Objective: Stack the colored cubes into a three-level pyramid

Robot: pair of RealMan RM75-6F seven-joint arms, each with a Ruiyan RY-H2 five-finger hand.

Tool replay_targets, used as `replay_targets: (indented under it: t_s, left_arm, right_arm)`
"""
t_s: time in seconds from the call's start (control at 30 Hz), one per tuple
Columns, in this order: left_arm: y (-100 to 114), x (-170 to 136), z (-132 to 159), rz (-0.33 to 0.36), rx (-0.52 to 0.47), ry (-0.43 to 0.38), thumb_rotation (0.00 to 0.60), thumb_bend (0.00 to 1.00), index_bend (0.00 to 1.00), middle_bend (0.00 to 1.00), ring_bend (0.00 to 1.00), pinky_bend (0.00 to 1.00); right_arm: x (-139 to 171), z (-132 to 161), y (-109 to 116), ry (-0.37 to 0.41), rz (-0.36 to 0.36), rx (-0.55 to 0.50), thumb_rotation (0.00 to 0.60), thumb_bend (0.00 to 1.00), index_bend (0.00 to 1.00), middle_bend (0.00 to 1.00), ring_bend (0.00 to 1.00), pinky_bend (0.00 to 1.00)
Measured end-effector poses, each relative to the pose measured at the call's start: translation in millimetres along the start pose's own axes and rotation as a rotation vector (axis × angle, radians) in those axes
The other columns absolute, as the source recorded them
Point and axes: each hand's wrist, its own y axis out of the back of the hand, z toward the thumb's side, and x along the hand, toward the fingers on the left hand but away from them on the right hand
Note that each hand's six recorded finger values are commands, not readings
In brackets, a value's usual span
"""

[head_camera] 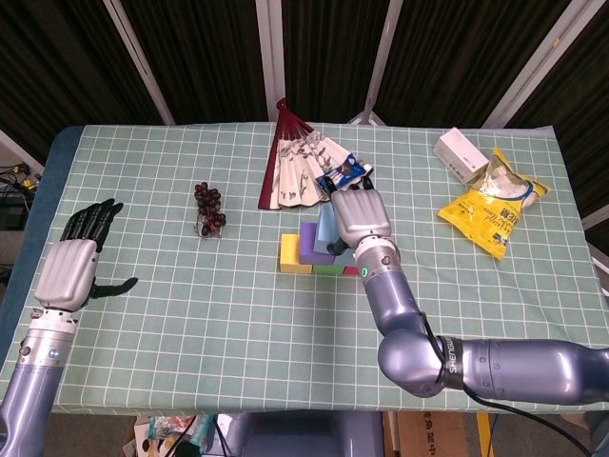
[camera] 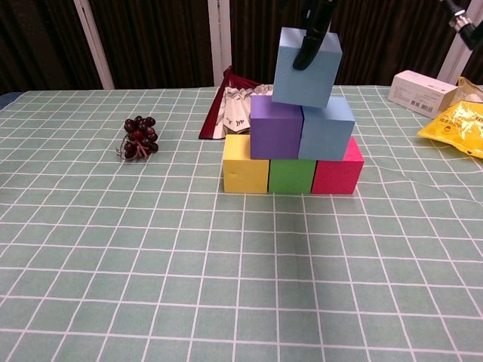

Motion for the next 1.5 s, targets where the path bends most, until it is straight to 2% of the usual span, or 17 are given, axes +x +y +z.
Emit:
replay_targets:
  t_s: [0.17, 0.77, 1.03, 1.5]
  left_arm:
    - [1, 0, -1, 0.003, -0.002, 0.002, 0.6, 0.1, 0.0, 0.01, 0.0, 0.0]
    - [-2, 0, -1, -0.003, 0.003, 0.003, 0.6, 0.1, 0.0, 0.01, 0.0, 0.0]
    - [-4, 0, 0, -0.011, 0.006, 0.001, 0.6, 0.1, 0.0, 0.01, 0.0, 0.0]
    - [-7, -1, 1, -0.02, 0.011, -0.001, 0.6, 0.1, 0.0, 0.01, 0.0, 0.0]
  right_arm:
    - [-3, -2, -3, 0.006, 0.002, -0.008, 0.6, 0.24, 0.02, 0.42, 0.2, 0.0]
    - [-10, -5, -6, 0.106, -0.002, 0.029, 0.6, 0.24, 0.02, 0.42, 0.2, 0.0]
    - [-12, -13, -4, 0.101, -0.017, 0.041, 0.6, 0.24, 0.02, 0.42, 0.2, 0.0]
    - [-15, -20, -8, 0.084, 0.0, 0.044, 0.6, 0.24, 0.02, 0.42, 0.2, 0.0]
